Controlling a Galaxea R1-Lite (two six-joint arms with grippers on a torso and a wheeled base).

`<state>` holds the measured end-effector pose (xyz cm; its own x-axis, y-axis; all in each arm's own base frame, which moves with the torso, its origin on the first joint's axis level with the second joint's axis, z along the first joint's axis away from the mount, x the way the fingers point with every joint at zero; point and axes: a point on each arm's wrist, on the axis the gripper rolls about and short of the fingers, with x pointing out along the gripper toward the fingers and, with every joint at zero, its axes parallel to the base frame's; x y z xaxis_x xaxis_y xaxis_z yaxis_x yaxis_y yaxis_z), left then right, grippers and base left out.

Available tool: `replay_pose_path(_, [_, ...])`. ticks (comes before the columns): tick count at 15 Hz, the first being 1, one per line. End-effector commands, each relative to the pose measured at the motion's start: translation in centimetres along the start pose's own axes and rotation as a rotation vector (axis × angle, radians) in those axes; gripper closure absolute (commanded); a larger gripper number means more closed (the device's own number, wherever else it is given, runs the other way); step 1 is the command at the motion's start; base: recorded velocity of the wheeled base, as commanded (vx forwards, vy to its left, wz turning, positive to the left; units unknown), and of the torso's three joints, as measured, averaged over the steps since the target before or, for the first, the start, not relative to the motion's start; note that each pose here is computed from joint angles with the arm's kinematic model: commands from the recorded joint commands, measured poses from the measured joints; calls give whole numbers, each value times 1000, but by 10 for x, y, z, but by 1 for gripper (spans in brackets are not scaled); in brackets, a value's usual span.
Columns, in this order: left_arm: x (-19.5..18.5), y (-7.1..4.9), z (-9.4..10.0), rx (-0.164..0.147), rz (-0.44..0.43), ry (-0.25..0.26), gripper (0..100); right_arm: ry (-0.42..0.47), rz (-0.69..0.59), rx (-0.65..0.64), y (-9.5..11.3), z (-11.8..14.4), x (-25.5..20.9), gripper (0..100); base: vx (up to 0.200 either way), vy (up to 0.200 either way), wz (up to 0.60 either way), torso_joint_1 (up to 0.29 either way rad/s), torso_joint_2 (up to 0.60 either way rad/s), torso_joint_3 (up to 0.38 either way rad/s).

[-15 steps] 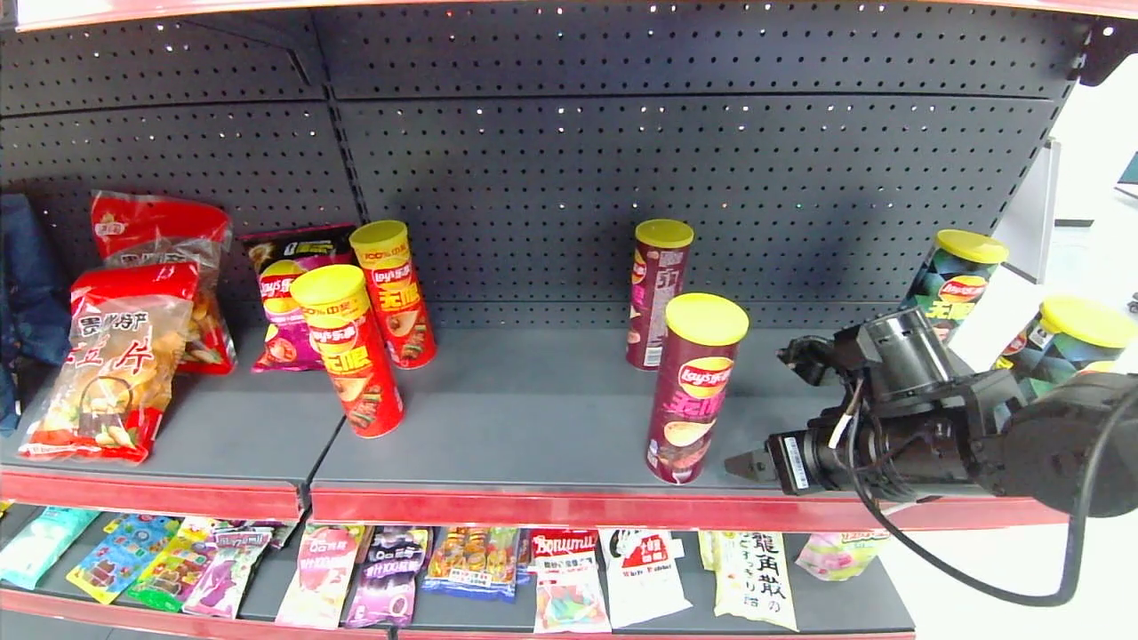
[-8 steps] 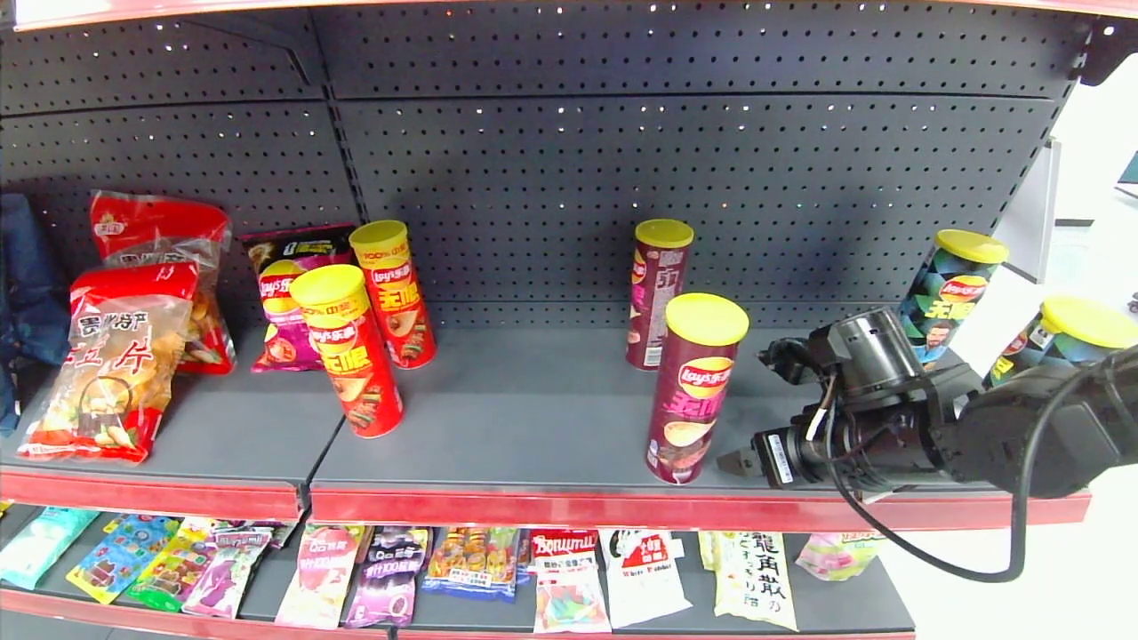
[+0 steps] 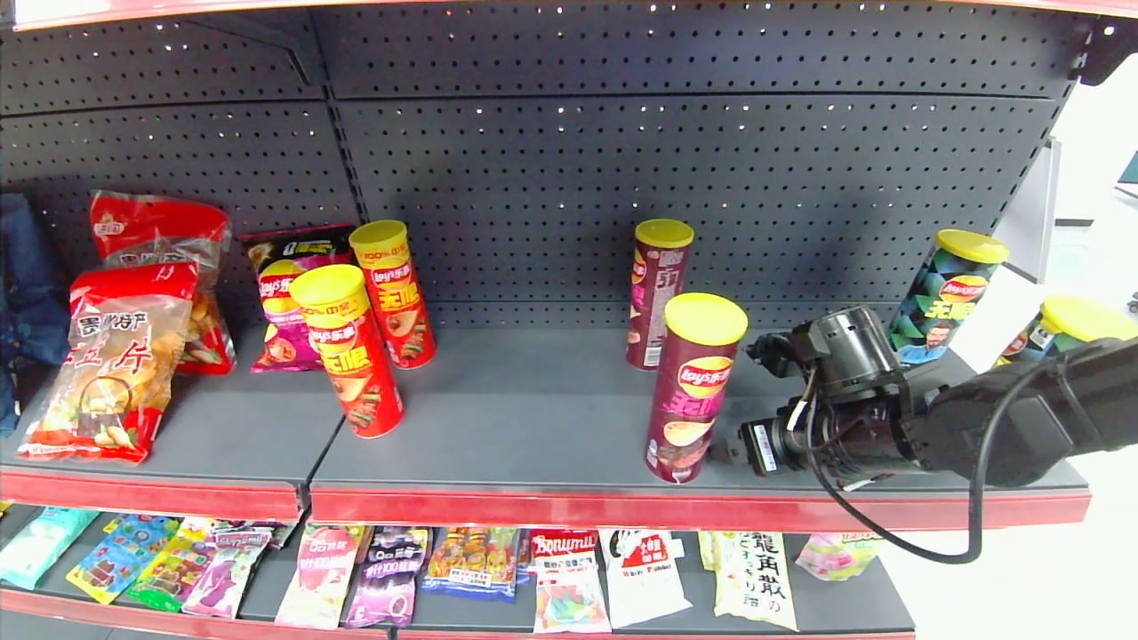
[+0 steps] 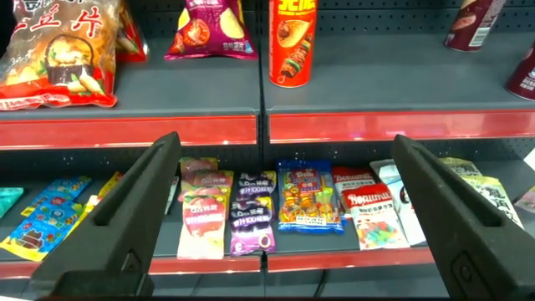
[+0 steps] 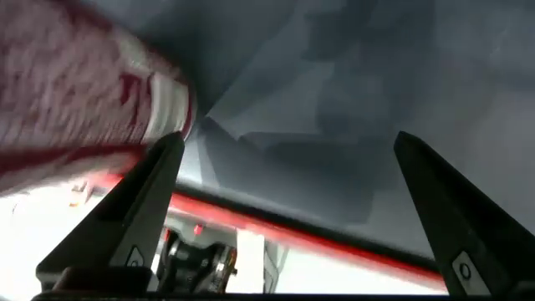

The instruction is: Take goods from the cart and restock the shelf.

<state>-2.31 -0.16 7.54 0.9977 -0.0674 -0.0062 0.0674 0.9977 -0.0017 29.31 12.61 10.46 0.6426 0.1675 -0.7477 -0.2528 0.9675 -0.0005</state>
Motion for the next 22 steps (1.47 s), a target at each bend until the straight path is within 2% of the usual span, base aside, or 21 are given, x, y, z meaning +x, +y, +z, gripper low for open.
replay_pose_path(1, [0, 0, 0, 0, 0, 0, 0, 8, -3, -3, 1, 0, 4, 0, 0, 0, 0, 0, 0, 0])
replay_pose_path(22, [0, 0, 0, 0, 0, 0, 0, -5, -24, -45, -4, 9, 13, 0, 0, 0, 0, 0, 0, 0])
